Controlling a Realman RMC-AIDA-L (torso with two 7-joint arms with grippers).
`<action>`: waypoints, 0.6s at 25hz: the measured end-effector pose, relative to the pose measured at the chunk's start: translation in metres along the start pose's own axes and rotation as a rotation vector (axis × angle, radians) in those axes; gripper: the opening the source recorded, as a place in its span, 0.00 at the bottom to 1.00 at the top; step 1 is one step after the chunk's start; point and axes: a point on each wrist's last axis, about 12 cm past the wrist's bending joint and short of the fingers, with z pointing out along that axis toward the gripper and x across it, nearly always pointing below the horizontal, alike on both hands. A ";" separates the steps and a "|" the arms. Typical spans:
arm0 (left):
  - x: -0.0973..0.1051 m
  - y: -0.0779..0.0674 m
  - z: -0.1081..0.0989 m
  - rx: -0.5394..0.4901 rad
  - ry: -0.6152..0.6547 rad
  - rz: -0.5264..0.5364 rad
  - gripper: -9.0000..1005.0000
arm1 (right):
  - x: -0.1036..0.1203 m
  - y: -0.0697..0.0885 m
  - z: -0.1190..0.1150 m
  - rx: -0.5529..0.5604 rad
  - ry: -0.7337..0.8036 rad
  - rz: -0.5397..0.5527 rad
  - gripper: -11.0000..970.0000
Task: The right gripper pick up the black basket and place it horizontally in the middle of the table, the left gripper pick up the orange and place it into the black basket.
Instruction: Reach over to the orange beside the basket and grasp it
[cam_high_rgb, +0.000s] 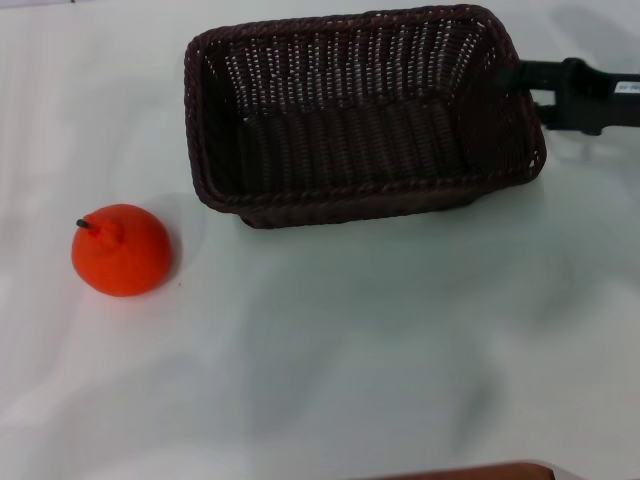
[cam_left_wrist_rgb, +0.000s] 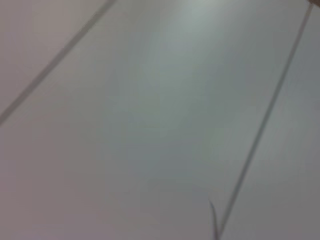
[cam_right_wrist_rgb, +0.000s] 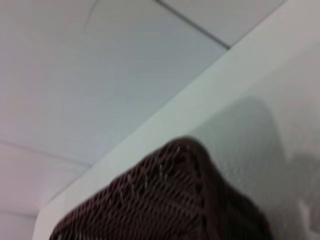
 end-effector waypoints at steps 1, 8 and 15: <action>0.000 0.001 0.002 0.034 0.044 -0.003 0.81 | 0.002 0.001 -0.003 0.000 0.015 0.003 0.73; -0.001 0.005 -0.007 0.237 0.332 0.050 0.81 | 0.020 0.010 -0.033 0.048 0.234 0.030 0.81; 0.015 -0.001 -0.028 0.394 0.622 0.106 0.80 | 0.032 -0.001 -0.037 0.188 0.474 -0.012 0.81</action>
